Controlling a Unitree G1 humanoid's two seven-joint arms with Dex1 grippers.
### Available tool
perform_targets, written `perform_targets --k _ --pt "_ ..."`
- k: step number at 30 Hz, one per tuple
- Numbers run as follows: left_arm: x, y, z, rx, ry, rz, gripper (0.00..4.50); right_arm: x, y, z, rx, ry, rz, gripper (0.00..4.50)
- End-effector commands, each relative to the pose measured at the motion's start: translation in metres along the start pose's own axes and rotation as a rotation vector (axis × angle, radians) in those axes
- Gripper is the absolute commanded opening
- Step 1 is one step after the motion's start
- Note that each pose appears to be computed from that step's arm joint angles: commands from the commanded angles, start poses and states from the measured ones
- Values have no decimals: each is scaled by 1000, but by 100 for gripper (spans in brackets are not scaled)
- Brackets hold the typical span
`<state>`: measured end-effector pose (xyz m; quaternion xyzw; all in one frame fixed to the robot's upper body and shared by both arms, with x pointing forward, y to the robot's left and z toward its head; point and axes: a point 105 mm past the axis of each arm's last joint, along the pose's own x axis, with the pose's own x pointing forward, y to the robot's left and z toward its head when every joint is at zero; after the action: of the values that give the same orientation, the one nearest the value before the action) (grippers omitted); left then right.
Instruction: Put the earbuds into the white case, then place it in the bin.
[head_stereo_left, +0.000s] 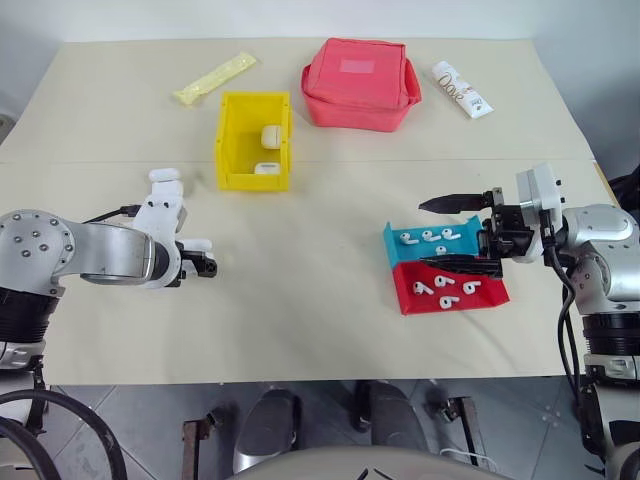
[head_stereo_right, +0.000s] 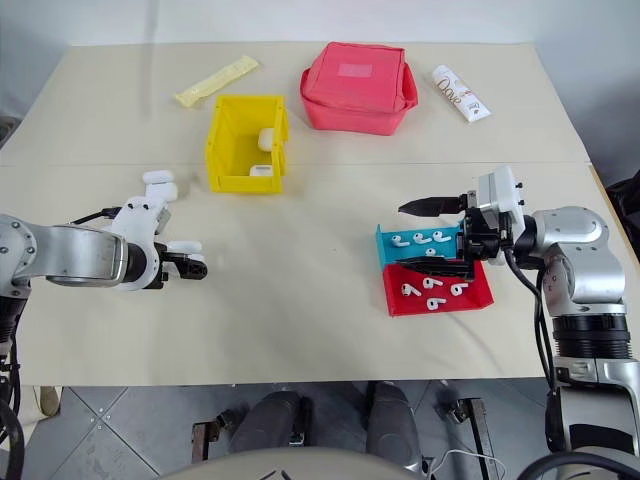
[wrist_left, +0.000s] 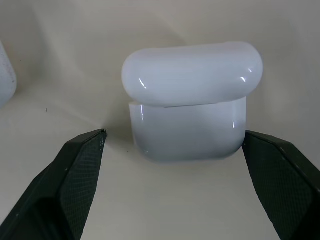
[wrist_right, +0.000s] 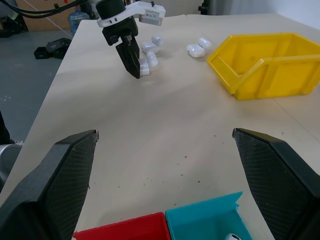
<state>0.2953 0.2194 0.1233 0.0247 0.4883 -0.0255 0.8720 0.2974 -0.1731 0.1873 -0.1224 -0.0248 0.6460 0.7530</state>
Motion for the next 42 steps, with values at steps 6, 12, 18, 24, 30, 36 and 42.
perform_targets --k 6,12,18,24,30,36,42 --pt "10 -9 -4 12 37 8 358 -6 -1 13 -47 -10 -18 450" --pt "10 -7 -4 8 40 13 276 -7 -4 13 -49 -9 -25 450" --pt "-16 -11 25 78 -168 -33 276 -9 -6 17 -61 2 -45 450" --pt "-44 -58 53 387 -606 -364 276 -11 -7 23 -78 18 -69 450" --pt "-76 -100 67 584 -1041 -813 276 -10 1 31 -92 11 -106 450" --pt "-79 -130 44 774 -1220 -1168 276 -11 15 31 -80 29 -196 450" --pt "-57 -152 29 911 -1231 -1320 276 -19 21 19 -58 120 -372 450"
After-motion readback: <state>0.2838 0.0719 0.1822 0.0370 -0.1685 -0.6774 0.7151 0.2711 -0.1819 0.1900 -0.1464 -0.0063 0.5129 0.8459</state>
